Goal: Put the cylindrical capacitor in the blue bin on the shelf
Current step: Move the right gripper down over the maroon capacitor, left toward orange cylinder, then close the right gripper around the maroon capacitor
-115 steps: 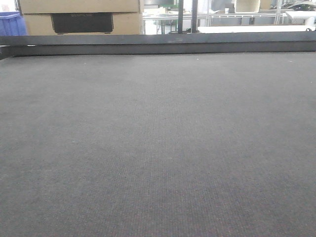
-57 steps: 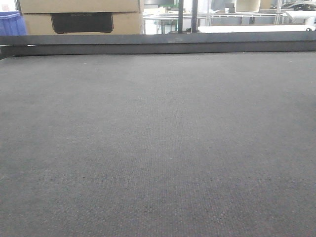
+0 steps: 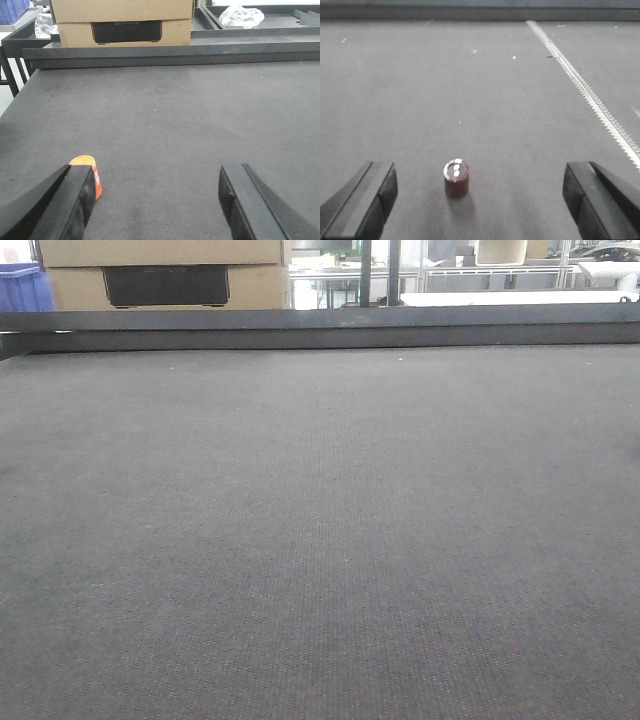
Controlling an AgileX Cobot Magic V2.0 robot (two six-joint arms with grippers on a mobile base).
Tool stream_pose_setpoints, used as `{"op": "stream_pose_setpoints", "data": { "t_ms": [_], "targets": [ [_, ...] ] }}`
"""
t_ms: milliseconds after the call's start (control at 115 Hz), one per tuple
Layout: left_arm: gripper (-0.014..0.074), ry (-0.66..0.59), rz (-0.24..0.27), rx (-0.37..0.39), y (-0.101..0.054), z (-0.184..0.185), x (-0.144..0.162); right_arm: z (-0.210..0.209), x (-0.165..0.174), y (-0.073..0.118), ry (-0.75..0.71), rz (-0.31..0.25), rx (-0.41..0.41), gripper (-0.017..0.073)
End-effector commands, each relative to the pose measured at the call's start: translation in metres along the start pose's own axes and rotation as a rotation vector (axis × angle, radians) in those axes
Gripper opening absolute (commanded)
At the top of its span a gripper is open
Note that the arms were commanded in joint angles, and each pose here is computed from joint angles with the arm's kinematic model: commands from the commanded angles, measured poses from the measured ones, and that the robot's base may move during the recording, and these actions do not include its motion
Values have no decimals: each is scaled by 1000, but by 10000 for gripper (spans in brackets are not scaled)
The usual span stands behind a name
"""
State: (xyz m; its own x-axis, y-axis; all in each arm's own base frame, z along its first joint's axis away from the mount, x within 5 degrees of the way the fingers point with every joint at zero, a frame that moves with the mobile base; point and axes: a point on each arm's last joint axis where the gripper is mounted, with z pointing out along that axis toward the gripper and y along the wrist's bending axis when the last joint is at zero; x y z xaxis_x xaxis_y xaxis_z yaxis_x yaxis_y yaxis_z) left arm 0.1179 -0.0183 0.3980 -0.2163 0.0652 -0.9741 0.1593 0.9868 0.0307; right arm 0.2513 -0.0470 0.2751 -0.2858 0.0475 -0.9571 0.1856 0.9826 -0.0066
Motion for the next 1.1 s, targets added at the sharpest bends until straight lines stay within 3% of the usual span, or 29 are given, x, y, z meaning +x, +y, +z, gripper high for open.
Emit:
{"op": "stream_pose_setpoints", "data": {
  "t_ms": [0,252,557,687,1000,1087],
  "targets": [
    [426,-20,-5,10,-1,-1,-4,14,13,-1,-114,9,12,559],
    [426,-22,-5,10,-1,-1,-4,56,52,2,-233,-12,5,559],
    [424,-22,-5,10,-1,-1,-4,102,98,2,-139,-16,6,559],
    [424,-18,-5,10,-1,-1,-4,122,104,6,-133,-46,-34,559],
    [424,80,-5,12,-1,-2,5,149,110,7,-130,-46,-34,558],
    [424,85,-16,20,-2,-2,6,150,115,6,-113,-46,-33,510]
  ]
}}
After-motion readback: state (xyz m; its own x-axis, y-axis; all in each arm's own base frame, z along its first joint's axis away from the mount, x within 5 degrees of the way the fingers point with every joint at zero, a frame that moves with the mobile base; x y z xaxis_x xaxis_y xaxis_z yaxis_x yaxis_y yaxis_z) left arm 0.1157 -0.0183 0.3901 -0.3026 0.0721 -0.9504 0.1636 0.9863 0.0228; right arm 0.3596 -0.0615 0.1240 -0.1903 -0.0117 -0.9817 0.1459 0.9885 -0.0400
